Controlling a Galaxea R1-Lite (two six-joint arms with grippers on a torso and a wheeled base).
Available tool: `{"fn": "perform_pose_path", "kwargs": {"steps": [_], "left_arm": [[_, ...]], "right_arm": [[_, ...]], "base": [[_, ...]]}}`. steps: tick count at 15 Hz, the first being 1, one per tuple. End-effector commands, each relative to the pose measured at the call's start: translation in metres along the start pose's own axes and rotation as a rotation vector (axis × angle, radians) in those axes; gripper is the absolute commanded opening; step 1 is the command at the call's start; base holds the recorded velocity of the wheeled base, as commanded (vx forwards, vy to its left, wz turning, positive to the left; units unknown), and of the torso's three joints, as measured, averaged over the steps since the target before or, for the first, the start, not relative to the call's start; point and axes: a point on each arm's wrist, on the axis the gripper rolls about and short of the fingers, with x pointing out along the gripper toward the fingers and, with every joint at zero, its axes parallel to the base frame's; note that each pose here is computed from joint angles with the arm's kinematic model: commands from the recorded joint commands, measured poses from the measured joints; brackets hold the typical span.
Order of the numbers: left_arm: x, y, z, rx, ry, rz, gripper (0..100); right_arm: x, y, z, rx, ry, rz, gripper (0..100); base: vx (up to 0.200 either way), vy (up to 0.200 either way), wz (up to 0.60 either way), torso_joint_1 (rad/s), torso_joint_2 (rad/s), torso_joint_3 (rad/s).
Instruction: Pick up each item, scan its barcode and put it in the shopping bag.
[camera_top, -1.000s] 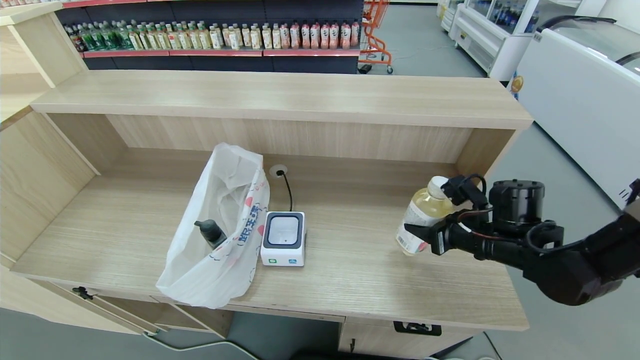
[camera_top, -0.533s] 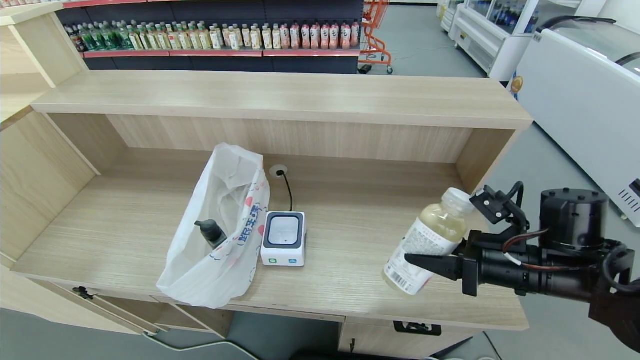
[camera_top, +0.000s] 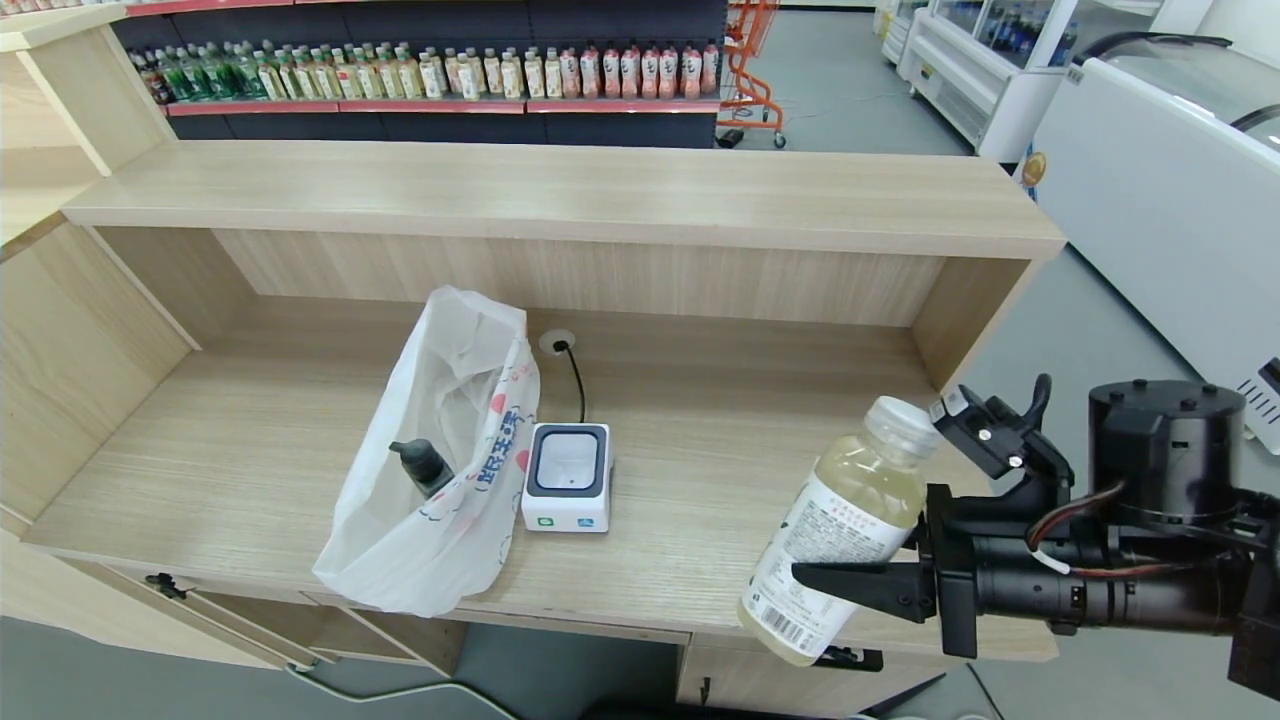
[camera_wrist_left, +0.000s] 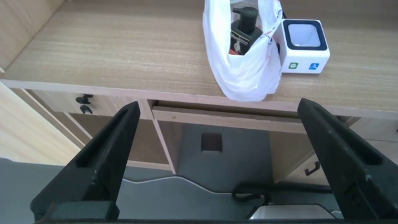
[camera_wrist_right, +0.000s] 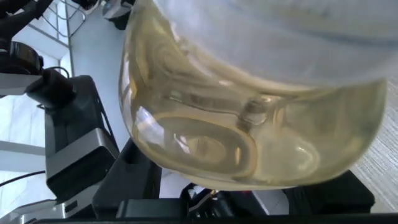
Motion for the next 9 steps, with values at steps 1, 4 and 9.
{"fn": "perform_pose_path", "kwargs": {"steps": [1,4,9], "left_arm": [[0.0000,0.0000,0.0000,0.000,0.000,0.000,100],[0.0000,0.0000,0.0000,0.000,0.000,0.000,100],[0.0000,0.0000,0.0000,0.000,0.000,0.000,100]], "right_arm": [[-0.0009,0.0042,0.0033,-0.011,-0.011,0.026,0],[-0.0036,0.0082,0.0011,0.006,0.020,0.090,0],[-0.0003,0.0129,0.0019,0.009,0.029,0.135,0]], "base": [[0.000,0.000,0.00,0.000,0.00,0.000],[0.000,0.000,0.00,0.000,0.00,0.000],[0.000,0.000,0.00,0.000,0.00,0.000]]}}
